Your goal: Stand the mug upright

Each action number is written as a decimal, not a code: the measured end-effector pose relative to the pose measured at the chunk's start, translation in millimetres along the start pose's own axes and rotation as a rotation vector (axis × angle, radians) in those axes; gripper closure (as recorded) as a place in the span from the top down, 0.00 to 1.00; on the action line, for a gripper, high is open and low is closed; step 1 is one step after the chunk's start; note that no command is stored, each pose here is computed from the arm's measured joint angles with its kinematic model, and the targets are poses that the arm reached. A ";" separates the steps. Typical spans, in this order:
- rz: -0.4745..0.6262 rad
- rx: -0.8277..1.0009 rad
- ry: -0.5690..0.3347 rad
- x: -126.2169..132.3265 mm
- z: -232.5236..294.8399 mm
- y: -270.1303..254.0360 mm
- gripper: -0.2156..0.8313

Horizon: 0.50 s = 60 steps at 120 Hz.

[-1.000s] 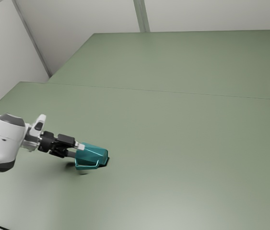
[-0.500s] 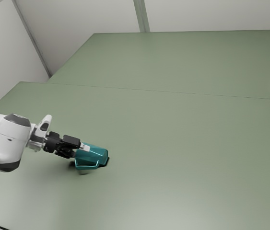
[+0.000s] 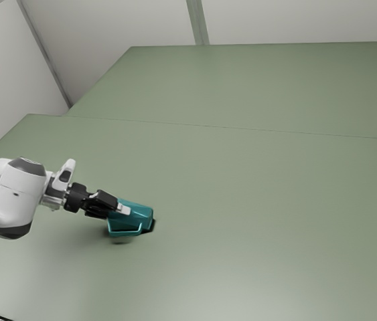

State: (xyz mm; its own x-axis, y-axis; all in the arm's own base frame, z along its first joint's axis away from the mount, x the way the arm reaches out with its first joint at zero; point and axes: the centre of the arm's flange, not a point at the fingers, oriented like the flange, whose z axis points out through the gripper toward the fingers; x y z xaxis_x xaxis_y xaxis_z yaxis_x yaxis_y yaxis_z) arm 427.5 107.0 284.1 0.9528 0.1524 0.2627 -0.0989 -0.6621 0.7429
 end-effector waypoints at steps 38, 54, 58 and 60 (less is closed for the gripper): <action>0.030 0.026 0.010 5.1 -5.6 6.9 0.10; 0.077 0.026 0.015 11.7 -5.5 25.9 0.07; 0.091 0.025 0.016 13.6 -5.5 32.1 0.06; 0.098 0.024 0.016 14.5 -5.5 35.2 0.06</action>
State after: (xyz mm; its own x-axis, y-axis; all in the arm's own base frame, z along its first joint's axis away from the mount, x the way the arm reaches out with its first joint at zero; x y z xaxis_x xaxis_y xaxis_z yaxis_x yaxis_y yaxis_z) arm 436.2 90.0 317.5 0.9340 0.0979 0.3437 -0.1844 -0.6917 0.6982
